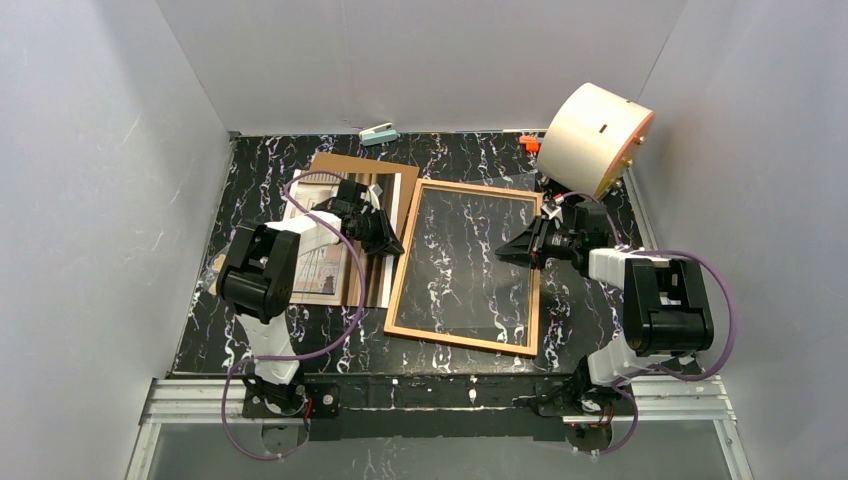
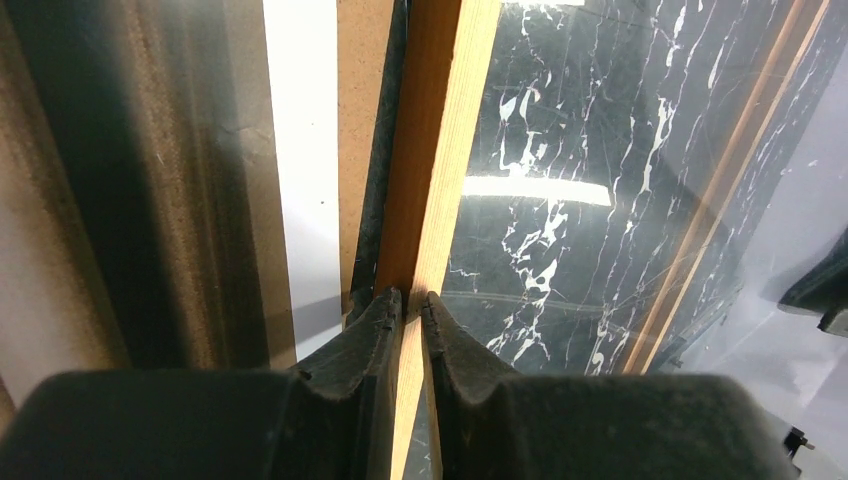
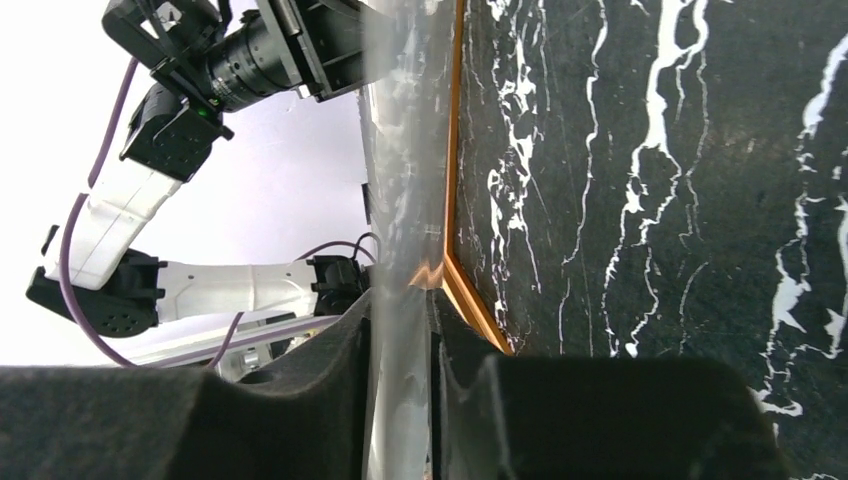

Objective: Put the photo into the frame
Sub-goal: Place the photo frame item in the photo frame.

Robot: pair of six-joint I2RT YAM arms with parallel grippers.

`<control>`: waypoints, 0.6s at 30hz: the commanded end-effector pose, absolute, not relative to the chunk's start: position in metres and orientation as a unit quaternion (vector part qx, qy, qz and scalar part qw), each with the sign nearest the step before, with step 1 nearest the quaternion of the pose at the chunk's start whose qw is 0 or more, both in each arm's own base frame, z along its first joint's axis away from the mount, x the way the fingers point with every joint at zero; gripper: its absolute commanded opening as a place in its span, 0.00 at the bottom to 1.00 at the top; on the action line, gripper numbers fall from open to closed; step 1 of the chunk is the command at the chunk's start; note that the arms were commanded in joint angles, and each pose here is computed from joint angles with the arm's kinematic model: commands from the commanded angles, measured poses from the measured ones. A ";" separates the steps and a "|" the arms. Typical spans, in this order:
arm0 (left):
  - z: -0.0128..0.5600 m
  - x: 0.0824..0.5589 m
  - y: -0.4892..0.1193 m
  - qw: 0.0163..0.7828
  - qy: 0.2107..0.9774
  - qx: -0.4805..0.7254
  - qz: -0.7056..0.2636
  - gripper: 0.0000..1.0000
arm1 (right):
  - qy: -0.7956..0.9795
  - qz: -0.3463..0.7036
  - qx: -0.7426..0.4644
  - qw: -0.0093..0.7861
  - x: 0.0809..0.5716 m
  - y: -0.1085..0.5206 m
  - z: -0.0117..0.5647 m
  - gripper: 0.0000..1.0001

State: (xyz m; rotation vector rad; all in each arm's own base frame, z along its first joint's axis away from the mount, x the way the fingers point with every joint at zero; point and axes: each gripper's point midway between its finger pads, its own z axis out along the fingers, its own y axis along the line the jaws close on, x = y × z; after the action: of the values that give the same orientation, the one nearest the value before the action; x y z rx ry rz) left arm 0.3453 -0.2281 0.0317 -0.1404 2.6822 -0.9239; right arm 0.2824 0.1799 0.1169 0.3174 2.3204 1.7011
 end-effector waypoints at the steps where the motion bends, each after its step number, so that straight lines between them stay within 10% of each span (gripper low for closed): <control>1: 0.021 0.336 -0.225 0.128 0.944 -0.046 -0.302 0.13 | 0.800 0.577 0.099 0.134 0.294 0.179 0.120 0.33; 7: 0.020 0.337 -0.227 0.124 0.943 -0.044 -0.307 0.15 | 0.808 0.566 0.106 0.125 0.293 0.178 0.111 0.51; 18: 0.019 0.348 -0.233 0.129 0.941 -0.035 -0.312 0.24 | 0.818 0.550 0.119 0.115 0.295 0.176 0.100 0.55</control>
State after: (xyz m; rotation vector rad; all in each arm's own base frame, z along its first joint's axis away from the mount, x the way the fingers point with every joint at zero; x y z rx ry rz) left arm 0.3499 -0.2331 0.0273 -0.1309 2.7021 -0.9414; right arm 0.2857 0.1760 0.0940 0.3893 2.4136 1.6314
